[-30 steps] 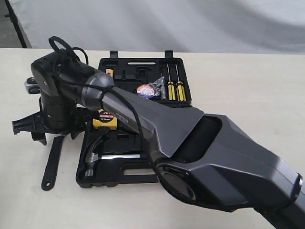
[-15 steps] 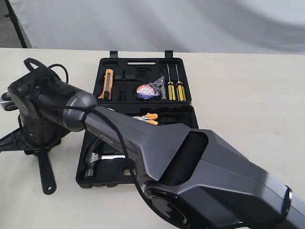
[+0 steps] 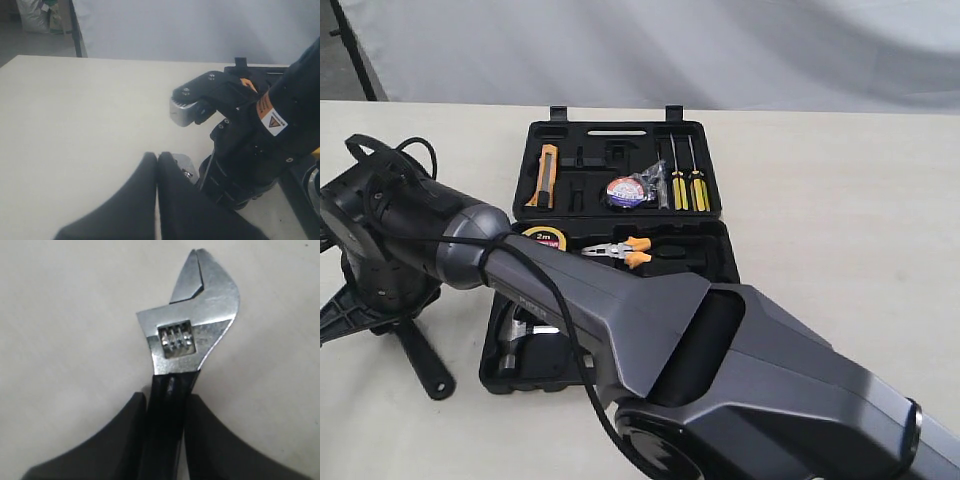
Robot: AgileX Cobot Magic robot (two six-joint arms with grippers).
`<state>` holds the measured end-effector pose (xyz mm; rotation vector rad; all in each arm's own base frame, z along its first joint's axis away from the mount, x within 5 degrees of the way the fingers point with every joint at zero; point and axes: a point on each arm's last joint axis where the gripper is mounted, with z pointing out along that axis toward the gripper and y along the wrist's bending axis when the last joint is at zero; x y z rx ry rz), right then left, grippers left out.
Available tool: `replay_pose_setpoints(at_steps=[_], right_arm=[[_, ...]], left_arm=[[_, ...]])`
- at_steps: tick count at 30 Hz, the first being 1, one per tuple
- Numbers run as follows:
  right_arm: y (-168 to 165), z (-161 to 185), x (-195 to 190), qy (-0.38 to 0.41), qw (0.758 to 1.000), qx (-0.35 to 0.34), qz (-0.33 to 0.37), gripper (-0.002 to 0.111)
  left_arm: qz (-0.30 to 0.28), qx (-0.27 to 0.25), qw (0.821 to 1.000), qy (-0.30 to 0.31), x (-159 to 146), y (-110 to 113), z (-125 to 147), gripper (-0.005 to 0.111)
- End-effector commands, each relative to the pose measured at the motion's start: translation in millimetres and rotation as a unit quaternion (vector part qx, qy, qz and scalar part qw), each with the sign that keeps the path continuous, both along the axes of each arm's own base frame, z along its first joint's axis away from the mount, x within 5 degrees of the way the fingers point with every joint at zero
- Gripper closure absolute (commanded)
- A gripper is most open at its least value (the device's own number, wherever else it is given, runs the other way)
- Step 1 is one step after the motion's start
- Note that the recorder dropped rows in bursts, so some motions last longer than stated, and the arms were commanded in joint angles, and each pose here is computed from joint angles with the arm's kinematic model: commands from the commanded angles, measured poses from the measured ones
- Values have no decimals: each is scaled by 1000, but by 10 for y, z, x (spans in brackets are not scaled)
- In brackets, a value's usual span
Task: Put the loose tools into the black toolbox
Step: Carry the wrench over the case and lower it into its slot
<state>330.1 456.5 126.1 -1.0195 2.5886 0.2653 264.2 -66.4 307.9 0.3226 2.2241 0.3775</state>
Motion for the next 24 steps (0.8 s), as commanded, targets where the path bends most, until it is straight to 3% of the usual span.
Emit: replay_pose_setpoints(at_steps=[1, 16, 24], right_arm=[[-49, 185, 5, -17, 1000, -16, 16, 109], [-80, 563, 1, -45, 999, 5, 31, 109], [-27, 351, -42, -13, 999, 6, 47, 105]], left_arm=[[1, -14, 1000, -2, -16, 1, -7, 105], [1, -14, 1000, -2, -16, 1, -7, 105], [1, -14, 1000, -2, -16, 1, -7, 105]])
